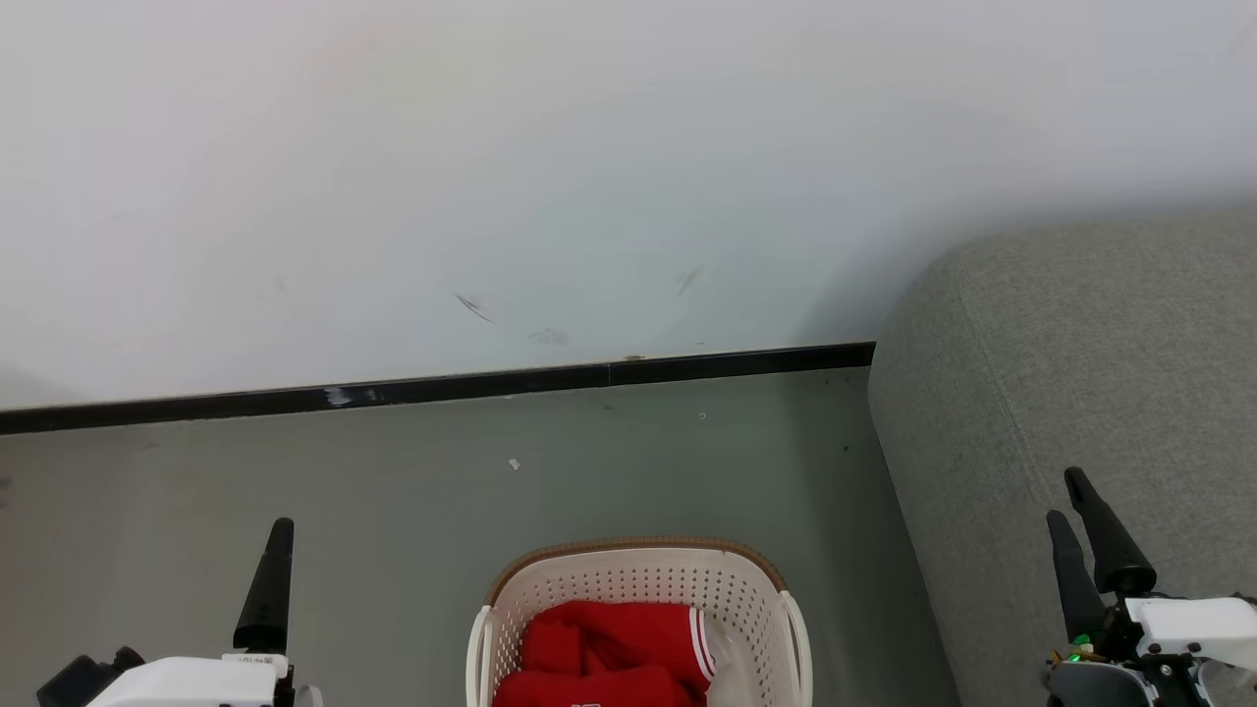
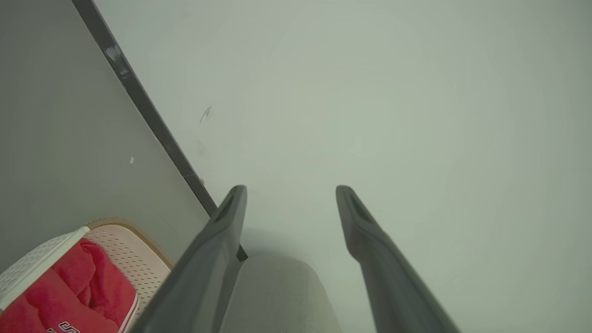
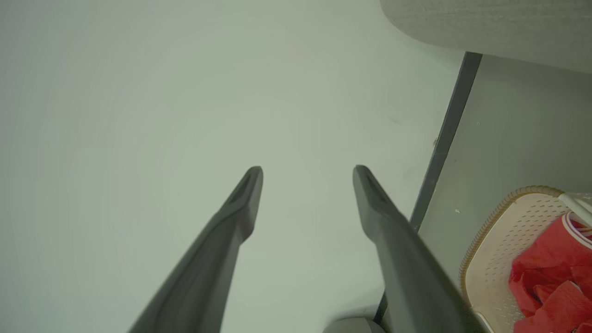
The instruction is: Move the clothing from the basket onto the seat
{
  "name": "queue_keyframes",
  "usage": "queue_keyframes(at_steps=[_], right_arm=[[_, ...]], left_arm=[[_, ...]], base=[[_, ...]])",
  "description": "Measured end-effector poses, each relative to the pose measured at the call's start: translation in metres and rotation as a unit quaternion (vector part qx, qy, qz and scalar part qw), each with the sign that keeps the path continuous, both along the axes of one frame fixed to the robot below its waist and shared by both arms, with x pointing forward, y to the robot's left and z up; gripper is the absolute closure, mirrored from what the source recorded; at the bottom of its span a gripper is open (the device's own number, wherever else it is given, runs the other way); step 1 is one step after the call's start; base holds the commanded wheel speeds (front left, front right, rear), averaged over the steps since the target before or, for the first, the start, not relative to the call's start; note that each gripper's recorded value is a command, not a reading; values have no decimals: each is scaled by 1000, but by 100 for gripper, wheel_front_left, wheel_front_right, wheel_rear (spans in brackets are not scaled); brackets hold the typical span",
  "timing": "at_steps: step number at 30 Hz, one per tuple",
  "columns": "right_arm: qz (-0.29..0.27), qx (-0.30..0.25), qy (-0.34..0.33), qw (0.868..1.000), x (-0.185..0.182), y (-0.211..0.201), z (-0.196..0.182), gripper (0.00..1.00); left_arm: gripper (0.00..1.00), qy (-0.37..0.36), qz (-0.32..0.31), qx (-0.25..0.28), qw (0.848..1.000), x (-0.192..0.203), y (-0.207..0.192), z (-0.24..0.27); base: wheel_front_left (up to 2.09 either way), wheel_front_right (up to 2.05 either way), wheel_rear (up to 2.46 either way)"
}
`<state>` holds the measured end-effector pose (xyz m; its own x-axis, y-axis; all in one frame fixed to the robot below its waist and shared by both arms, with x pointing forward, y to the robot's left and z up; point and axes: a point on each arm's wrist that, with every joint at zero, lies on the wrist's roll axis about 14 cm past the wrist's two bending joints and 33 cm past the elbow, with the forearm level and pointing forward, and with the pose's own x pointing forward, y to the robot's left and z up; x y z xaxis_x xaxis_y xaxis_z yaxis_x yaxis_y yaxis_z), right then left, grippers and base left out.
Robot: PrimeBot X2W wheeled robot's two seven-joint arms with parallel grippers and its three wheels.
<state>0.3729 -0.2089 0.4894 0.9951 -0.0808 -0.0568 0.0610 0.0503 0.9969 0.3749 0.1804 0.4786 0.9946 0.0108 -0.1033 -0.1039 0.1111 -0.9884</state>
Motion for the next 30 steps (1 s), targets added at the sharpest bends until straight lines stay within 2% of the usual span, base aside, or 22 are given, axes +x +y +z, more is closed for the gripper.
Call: queue_keyframes(at_steps=[7, 13, 17, 18, 22, 30], right_arm=[[6, -85, -8, 996, 1, -9, 7, 0], [22, -156, -22, 987, 3, -7, 17, 0], [29, -230, -42, 972, 7, -8, 31, 0], [29, -230, -42, 972, 7, -8, 31, 0], [34, -283, -50, 957, 7, -8, 37, 0], [36, -388, -61, 919, 6, -9, 43, 0]], left_arm=[[0, -19, -12, 72, 997, 7, 1, 12], [0, -26, -23, 134, 990, 7, 0, 14], [0, -35, -32, 190, 981, 8, -2, 18], [0, -35, -32, 190, 981, 8, -2, 18], [0, -44, -34, 246, 968, 11, 2, 25], [0, -41, -38, 323, 945, 11, -1, 25]], base=[[0, 0, 0], [0, 0, 0], [0, 0, 0], [0, 0, 0], [0, 0, 0], [0, 0, 0]])
